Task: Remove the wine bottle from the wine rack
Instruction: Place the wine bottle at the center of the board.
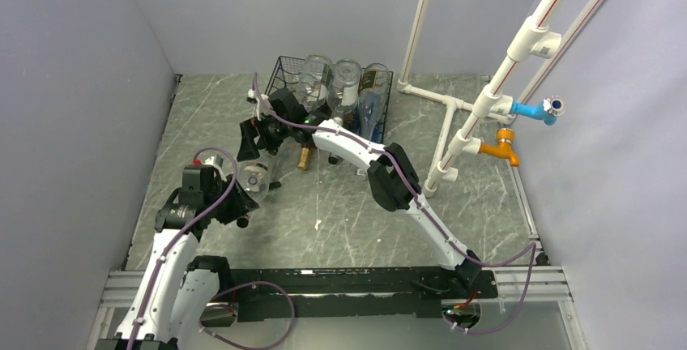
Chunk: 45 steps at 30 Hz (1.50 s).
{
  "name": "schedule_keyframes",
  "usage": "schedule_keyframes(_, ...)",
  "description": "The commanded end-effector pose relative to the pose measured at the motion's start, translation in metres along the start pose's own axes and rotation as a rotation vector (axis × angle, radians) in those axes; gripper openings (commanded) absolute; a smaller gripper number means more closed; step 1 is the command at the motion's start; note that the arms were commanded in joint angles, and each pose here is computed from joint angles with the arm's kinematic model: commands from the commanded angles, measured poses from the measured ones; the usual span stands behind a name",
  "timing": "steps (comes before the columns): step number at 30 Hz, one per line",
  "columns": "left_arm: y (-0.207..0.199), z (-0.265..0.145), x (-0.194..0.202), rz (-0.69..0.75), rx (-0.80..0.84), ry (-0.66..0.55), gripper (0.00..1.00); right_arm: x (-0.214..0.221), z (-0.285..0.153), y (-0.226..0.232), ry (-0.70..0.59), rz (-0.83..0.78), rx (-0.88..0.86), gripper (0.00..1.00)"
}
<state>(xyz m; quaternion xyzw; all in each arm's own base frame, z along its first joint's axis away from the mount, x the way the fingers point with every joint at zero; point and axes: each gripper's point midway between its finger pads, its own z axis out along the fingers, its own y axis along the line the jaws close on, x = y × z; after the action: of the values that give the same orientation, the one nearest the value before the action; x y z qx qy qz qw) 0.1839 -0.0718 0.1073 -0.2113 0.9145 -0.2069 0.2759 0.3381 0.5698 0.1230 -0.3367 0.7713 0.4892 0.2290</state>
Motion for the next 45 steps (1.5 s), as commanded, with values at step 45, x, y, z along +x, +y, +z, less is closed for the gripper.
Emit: schedule_keyframes(45, -0.048, -0.017, -0.079, 0.113, 0.063, -0.13, 0.0, -0.114, -0.104, 0.11, -0.231, -0.272, -0.101, 1.0)
